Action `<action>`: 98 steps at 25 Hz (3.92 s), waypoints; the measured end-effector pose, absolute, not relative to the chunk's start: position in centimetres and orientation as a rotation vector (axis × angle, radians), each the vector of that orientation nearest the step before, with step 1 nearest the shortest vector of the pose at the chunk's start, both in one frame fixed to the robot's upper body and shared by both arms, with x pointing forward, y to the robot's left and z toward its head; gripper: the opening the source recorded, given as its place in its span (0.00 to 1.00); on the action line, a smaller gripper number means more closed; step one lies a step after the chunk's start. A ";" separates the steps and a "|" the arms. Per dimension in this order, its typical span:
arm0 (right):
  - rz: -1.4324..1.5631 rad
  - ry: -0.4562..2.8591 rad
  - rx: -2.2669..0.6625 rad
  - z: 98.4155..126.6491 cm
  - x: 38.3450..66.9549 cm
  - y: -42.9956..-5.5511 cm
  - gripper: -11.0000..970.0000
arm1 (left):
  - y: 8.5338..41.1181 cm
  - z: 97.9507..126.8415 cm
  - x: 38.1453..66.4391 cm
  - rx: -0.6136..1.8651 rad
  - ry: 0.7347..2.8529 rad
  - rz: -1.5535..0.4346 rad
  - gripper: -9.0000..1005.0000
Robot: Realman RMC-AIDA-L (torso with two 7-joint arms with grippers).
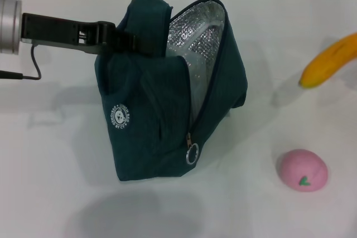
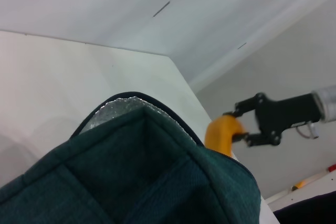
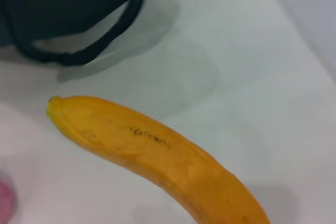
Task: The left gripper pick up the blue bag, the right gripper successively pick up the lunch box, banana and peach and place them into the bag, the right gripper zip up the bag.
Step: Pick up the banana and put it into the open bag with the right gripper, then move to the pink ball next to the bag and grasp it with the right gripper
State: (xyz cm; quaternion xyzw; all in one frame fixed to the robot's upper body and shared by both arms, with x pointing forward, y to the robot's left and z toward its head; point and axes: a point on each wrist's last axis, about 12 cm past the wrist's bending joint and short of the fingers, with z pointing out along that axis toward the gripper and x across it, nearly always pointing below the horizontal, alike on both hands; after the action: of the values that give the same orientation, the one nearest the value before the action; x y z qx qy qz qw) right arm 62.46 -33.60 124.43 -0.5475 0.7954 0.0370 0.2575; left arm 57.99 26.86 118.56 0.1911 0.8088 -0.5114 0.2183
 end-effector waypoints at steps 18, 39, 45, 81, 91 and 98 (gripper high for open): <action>0.050 2.001 -1.345 130.8 63.1 -33.9 0.47 | 27.3 118.3 58.0 0.501 2.196 -1.476 0.07; 0.169 1.786 -1.612 129.0 63.4 -19.9 0.47 | 27.0 117.7 57.8 0.492 2.112 -1.532 0.07; 0.143 1.744 -1.714 127.9 63.3 -16.5 0.47 | 27.0 117.6 57.7 0.496 2.104 -1.532 0.07; 0.333 1.506 -1.839 127.8 59.7 -12.1 0.69 | 26.8 117.2 57.3 0.505 2.098 -1.547 0.07; 0.640 1.894 -1.507 125.9 57.7 -20.8 0.88 | 26.8 117.1 57.2 0.504 2.105 -1.552 0.07; 0.663 2.283 -1.412 124.2 57.5 -21.8 0.88 | 26.8 117.1 57.2 0.502 2.111 -1.552 0.07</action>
State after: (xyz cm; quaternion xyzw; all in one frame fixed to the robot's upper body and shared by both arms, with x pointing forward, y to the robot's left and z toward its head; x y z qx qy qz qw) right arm 57.50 -21.78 124.24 -0.5017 0.8110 0.2355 0.1873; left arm 57.17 26.81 117.06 0.1830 0.7693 -0.5655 0.2346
